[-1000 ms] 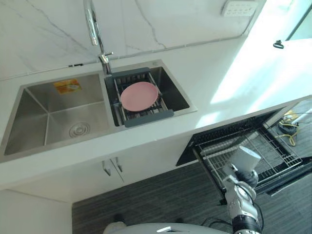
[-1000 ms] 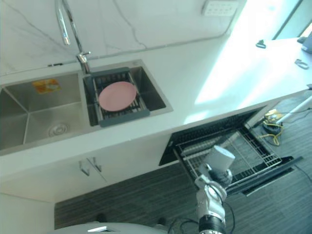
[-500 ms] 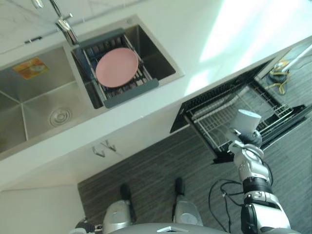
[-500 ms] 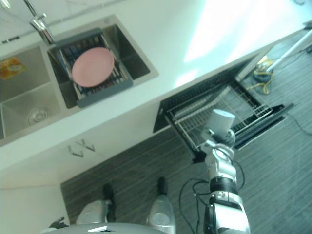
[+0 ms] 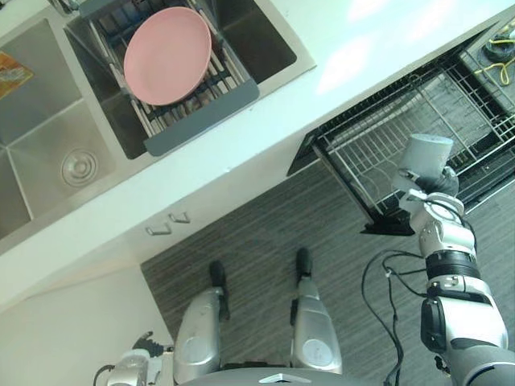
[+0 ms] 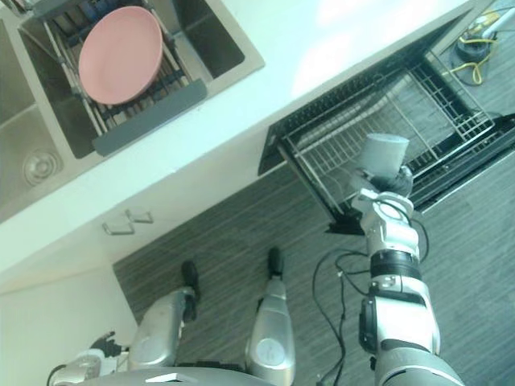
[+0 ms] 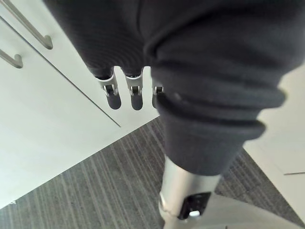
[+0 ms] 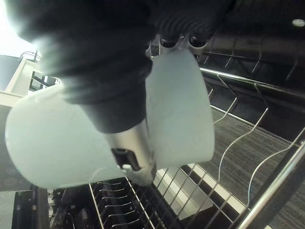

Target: Walk over to the sink, pick up the cup, carry it to the dishwasher, place the cup inside the dishwasher, then close the dishwasher door

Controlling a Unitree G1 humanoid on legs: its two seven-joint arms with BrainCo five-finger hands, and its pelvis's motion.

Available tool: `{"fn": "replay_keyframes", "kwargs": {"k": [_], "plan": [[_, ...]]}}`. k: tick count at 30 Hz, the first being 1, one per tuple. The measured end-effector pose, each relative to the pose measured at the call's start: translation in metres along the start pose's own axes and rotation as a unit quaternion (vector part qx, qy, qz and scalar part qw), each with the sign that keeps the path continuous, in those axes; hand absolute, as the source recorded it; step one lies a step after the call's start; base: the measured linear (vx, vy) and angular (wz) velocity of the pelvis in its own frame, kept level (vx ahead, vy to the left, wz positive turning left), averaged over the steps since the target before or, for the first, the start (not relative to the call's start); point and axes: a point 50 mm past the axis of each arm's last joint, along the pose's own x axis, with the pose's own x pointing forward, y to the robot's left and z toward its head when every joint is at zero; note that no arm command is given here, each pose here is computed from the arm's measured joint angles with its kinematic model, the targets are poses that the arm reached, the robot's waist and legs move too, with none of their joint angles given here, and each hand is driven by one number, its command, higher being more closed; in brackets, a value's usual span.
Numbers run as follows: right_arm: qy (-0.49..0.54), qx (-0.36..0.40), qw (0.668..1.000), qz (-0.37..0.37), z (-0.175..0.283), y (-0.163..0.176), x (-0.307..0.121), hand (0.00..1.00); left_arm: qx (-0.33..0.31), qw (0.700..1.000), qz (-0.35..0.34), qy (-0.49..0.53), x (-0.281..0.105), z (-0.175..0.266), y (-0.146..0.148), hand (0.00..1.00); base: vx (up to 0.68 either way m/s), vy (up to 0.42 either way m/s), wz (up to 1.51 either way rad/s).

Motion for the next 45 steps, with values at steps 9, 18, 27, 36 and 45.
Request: {"fn": "replay_keyframes", "kwargs": {"k": [9, 18, 27, 36, 45], "plan": [[0.005, -0.027, 1.000, -0.001, 0.026, -0.014, 0.012, 0.00, 0.000, 1.000, -0.016, -0.001, -0.001, 0.002, -0.016, 0.00, -0.04, -0.002, 0.03], [-0.017, -0.086, 0.993, -0.081, 0.032, -0.085, 0.011, 0.00, 0.015, 0.999, -0.040, 0.005, -0.002, -0.006, -0.031, 0.00, 0.00, 0.017, 0.42], [-0.025, -0.095, 0.993, -0.067, 0.006, -0.092, -0.002, 0.00, 0.025, 0.998, -0.031, 0.050, -0.008, -0.050, -0.026, 0.00, 0.02, -0.009, 0.09], [-0.153, 0.113, 0.980, 0.065, 0.009, -0.042, -0.055, 0.00, -0.017, 0.996, 0.023, 0.083, -0.012, -0.074, -0.006, 0.00, -0.01, -0.012, 0.01], [-0.258, 0.250, 0.896, 0.260, 0.023, 0.003, -0.117, 0.00, -0.141, 0.981, 0.048, 0.124, -0.021, -0.103, 0.001, 0.00, -0.01, -0.012, 0.05]]}}
